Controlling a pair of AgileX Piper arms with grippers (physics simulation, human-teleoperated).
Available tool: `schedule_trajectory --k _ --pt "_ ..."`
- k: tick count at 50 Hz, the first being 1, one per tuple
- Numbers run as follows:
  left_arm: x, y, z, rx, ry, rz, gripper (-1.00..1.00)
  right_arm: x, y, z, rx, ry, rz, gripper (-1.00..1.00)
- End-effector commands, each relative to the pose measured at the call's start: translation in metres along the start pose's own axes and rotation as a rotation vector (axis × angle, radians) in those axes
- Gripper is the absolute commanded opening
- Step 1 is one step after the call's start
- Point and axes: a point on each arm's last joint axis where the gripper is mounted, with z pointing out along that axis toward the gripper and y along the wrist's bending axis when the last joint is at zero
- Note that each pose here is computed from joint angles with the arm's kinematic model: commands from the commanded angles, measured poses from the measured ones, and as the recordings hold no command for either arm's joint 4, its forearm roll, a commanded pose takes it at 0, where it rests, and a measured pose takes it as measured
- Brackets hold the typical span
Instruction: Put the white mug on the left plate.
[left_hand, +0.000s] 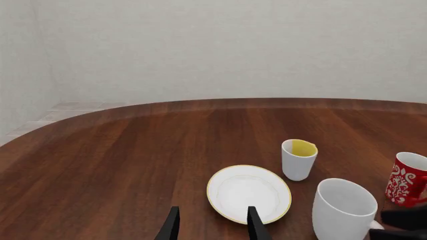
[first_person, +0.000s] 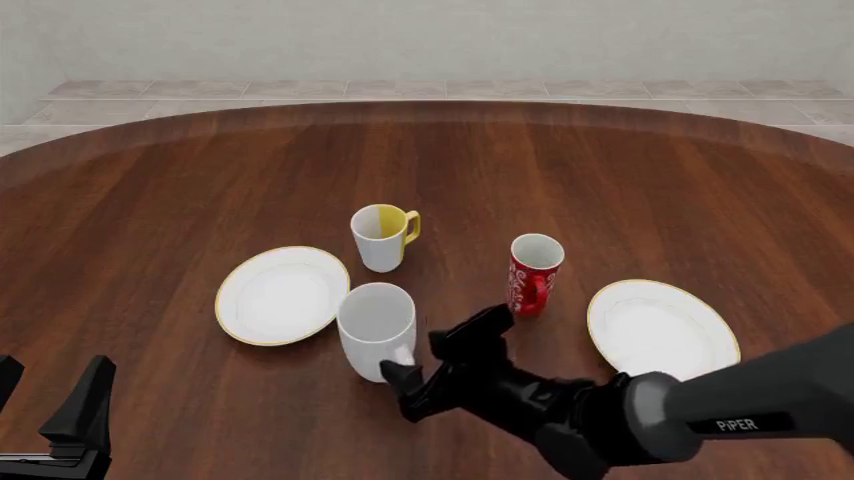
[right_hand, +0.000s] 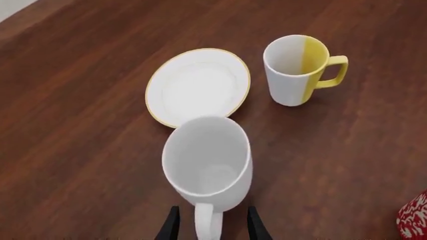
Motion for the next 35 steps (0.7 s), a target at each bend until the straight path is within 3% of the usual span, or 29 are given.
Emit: schedule_trajectory --k 1,23,24,35 --pt "0.0000 0.0000 0.0000 0.000 0.000 0.000 1.00 0.0061 0.0005 0.0048 -0.002 0.014 0.010 1.00" --pt "0.0000 0.0000 0.0000 0.000 0.000 0.000 1.00 0.0102 -0.0008 0.0076 0.000 0.019 0.016 1.00" --pt "0.0000 0.0000 0.0000 0.000 0.000 0.000 1.00 0.0098 -0.0009 0.0072 0.001 0.018 0.015 -1.00" --pt "0.0000 0.0000 0.0000 0.000 0.000 0.000 1.00 0.0079 -0.0055 0.0047 0.014 0.012 0.009 -1.00"
